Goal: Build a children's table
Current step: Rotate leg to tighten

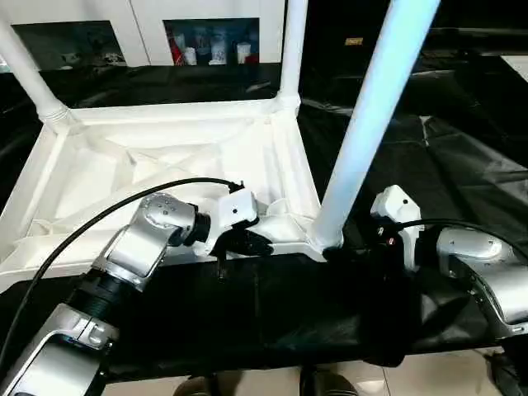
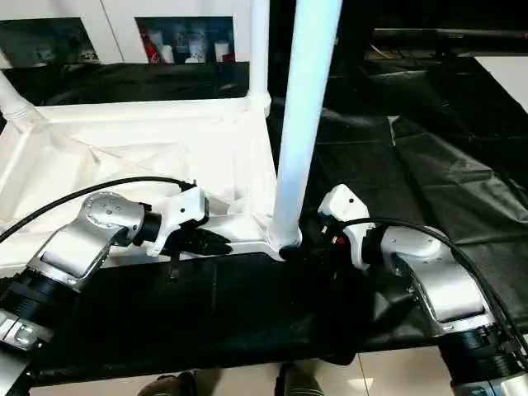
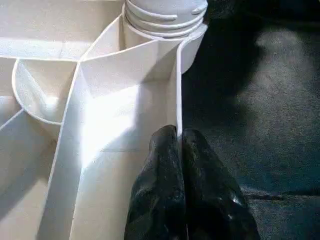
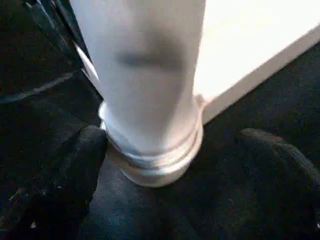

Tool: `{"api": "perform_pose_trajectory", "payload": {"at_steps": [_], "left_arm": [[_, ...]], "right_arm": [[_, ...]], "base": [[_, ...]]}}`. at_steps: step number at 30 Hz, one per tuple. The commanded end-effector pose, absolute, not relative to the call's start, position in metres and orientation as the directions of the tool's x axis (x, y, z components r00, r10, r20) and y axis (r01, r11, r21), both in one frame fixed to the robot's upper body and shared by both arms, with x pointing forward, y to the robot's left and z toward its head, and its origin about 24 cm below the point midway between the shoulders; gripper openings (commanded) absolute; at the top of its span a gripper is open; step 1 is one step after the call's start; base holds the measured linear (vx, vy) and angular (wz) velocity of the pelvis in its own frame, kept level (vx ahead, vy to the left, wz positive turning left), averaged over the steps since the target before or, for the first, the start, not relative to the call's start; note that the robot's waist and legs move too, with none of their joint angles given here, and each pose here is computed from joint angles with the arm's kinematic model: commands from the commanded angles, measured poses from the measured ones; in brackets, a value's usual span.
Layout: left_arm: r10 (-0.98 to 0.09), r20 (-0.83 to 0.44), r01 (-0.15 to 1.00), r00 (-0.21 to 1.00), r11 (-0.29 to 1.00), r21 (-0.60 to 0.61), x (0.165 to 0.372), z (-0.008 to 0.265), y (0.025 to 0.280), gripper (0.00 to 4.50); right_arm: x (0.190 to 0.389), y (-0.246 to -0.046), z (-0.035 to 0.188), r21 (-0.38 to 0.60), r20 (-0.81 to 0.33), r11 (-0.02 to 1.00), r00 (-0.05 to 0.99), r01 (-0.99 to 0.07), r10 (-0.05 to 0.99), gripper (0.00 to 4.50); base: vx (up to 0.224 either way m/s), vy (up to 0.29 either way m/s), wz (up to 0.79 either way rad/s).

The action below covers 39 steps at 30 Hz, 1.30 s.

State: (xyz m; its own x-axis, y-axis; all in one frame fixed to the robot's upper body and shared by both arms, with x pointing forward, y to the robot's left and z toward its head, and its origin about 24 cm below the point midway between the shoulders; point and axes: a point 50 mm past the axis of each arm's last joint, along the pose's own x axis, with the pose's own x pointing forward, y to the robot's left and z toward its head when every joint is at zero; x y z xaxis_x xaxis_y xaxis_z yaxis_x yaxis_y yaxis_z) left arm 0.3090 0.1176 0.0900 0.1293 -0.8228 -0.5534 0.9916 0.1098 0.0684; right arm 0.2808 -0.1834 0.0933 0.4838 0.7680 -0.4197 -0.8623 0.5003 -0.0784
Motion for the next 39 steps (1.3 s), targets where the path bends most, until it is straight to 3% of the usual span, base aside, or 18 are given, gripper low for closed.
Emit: {"api": "perform_pose_trajectory", "payload": {"at_steps": [1,5,24,32,37,39], "left_arm": [[-0.823,-0.565,0.998,0.054,0.054,0.016,0.301,0.082,0.111,0.00],[-0.821,-0.568,0.998,0.051,0.055,0.011,0.299,0.081,0.114,0.00],[-0.811,-0.581,0.997,0.065,0.077,0.004,0.298,0.079,0.118,0.00],[-0.802,-0.593,0.996,0.069,0.087,-0.002,0.297,0.077,0.120,0.00],[-0.799,-0.581,0.985,0.156,0.173,0.027,0.306,0.075,0.115,0.00],[-0.786,-0.560,0.958,0.262,0.280,0.055,0.318,0.074,0.109,0.00]], "right_arm": [[0.279,-0.179,0.101,-0.093,-0.400,0.464,0.460,-0.881,0.793,4.46],[0.276,-0.176,0.097,-0.080,-0.412,0.424,0.417,-0.902,0.810,4.46],[0.281,-0.169,0.090,-0.042,-0.411,0.392,0.373,-0.919,0.832,2.89],[0.280,-0.170,0.086,-0.045,-0.434,0.386,0.366,-0.922,0.823,2.70],[0.286,-0.171,0.078,-0.063,-0.434,0.495,0.470,-0.867,0.769,2.68],[0.294,-0.167,0.069,-0.075,-0.420,0.630,0.597,-0.773,0.683,2.68]], "base": [[0.000,0.000,0.00],[0.000,0.000,0.00],[0.000,0.000,0.00],[0.000,0.000,0.00],[0.000,0.000,0.00],[0.000,0.000,0.00]]}}
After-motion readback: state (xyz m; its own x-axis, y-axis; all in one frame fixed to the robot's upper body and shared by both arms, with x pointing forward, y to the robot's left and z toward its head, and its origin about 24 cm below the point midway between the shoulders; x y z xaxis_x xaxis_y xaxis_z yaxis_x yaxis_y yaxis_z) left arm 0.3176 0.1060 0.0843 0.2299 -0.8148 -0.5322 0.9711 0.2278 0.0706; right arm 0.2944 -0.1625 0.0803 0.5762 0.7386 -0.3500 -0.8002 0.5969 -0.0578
